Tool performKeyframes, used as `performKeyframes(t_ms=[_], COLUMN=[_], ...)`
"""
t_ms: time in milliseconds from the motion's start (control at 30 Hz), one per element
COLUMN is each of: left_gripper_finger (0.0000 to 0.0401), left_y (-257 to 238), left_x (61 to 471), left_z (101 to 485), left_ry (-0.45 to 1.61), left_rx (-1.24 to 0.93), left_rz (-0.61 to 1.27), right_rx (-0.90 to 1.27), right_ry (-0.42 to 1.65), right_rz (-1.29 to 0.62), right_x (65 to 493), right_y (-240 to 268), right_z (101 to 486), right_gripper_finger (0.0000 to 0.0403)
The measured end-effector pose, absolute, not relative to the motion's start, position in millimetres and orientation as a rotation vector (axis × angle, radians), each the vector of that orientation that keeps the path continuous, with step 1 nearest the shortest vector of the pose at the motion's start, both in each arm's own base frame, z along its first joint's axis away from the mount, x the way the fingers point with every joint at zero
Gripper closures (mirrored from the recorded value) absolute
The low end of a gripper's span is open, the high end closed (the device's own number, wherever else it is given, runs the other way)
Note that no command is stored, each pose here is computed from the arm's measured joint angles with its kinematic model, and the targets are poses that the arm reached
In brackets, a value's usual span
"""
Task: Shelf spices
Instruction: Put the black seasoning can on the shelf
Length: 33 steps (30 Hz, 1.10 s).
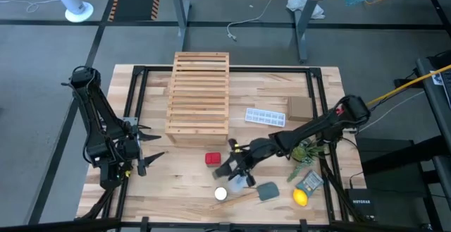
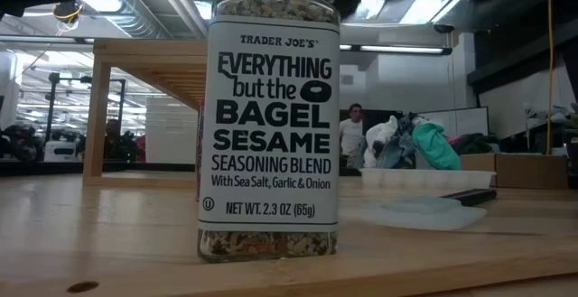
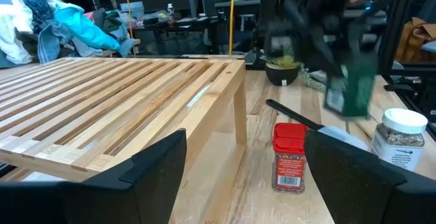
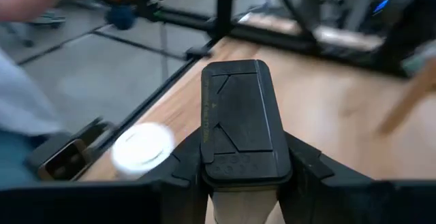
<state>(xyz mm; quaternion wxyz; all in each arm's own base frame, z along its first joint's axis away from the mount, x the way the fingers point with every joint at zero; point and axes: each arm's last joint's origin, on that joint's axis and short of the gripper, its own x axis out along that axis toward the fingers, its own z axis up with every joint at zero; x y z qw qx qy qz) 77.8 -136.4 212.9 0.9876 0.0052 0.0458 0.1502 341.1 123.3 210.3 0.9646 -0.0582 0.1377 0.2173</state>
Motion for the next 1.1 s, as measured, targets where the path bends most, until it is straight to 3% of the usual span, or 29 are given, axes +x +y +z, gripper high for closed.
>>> performKeyframes(t_ms=[233,567,833,1100], left_gripper_finger=[0.0112,0.0112,0.0112,0.0112], left_y=[-136.4,-136.5,-136.4,-136.4], left_x=[77.9,77.8,77.9,77.9], left_z=[212.8,212.7,212.7,212.7], left_ry=[0.090,0.091,0.090,0.091], left_rx=[-0.001,0.003,-0.001,0.000], left_rz=[0.302,0.302,0.303,0.303], right_rx=[-0.284,-0.336,-0.290,-0.221], right_ry=[0.228,0.189,0.150,0.186], right_rz=[0.322,0.196,0.133,0.099], right_x=[331.7,342.1,334.3,341.6], right_y=[102.7,20.1,-66.8,-134.5], right_z=[285.2,373.5,391.3,364.1], right_gripper_finger=[0.0276,0.0276,0.0276,0.0276])
